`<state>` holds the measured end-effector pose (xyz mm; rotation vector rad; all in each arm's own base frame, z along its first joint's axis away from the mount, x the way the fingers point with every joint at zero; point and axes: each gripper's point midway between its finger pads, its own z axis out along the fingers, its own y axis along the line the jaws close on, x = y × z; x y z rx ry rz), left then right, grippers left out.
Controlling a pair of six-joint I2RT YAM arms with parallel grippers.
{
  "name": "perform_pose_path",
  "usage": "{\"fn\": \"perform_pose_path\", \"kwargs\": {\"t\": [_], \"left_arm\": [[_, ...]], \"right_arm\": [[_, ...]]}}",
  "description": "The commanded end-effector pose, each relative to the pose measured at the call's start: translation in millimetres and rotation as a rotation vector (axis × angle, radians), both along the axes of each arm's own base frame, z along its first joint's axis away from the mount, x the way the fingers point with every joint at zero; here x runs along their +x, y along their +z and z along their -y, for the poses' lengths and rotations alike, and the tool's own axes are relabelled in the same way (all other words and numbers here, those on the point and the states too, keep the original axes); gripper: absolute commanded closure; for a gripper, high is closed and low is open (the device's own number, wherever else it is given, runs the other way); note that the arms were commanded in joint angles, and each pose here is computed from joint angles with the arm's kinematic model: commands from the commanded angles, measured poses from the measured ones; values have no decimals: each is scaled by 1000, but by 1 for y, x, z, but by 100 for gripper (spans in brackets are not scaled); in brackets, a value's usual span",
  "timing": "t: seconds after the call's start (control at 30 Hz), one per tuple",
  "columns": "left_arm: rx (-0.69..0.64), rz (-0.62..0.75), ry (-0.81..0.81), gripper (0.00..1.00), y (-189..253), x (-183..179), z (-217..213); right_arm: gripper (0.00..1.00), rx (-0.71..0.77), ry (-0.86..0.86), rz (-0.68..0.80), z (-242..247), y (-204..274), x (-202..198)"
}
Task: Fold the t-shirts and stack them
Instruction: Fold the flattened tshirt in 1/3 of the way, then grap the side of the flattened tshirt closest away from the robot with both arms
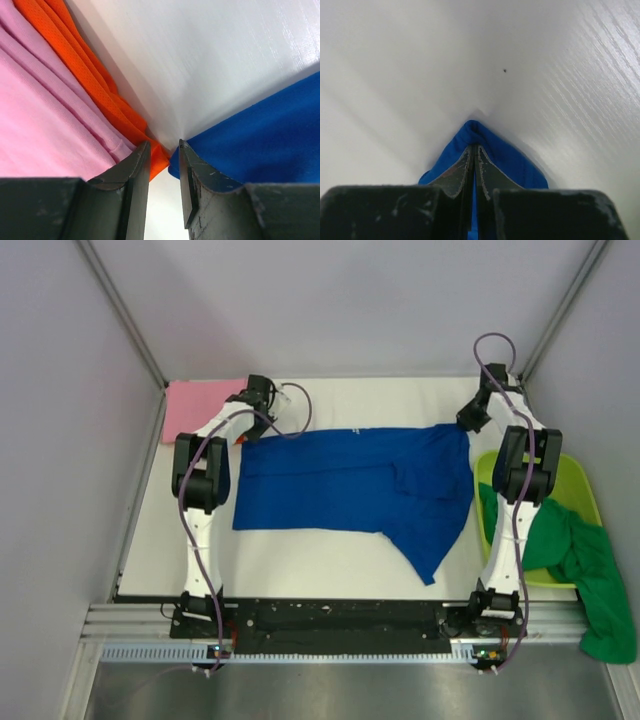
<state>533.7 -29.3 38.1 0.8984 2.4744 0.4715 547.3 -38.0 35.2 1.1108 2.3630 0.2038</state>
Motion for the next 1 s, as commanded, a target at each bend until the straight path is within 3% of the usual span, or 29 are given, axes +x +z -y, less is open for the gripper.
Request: {"fn": "perform_pose_path", "kwargs": {"t": [0.0, 0.13, 0.23, 0.37, 0.53, 0.7, 0.77, 0.8, 0.9, 0.97], "left_arm": [[-25, 87, 18, 66, 37, 14, 0], [-66, 168, -25, 61, 80, 17, 13], [-94, 185, -70, 56, 102, 5, 23], [-148, 166, -188, 53, 121, -30, 44], [-245, -5, -461, 52, 114, -119, 79], [-234, -199, -672, 50, 89, -221, 66], [-185, -251, -735, 47, 70, -251, 53], [-172, -279, -756, 45, 59, -265, 48], [-140, -339, -769, 42, 29, -292, 35], [-119, -317, -739, 41, 16, -289, 31]], "right_arm": [[100, -56, 146, 134, -7, 59, 26], [94, -156, 281, 249, -24, 125, 25], [76, -195, 411, 321, -48, 169, 7], [46, -262, 602, 320, -94, 187, -51], [26, -337, 921, 315, -150, 182, -149], [25, -498, 1247, 282, -169, 146, -253], [12, -532, 1470, 297, -172, 128, -295], [12, -552, 1559, 290, -170, 119, -313], [12, -591, 1771, 300, -166, 98, -349], [13, -612, 1914, 249, -164, 78, -369]]}}
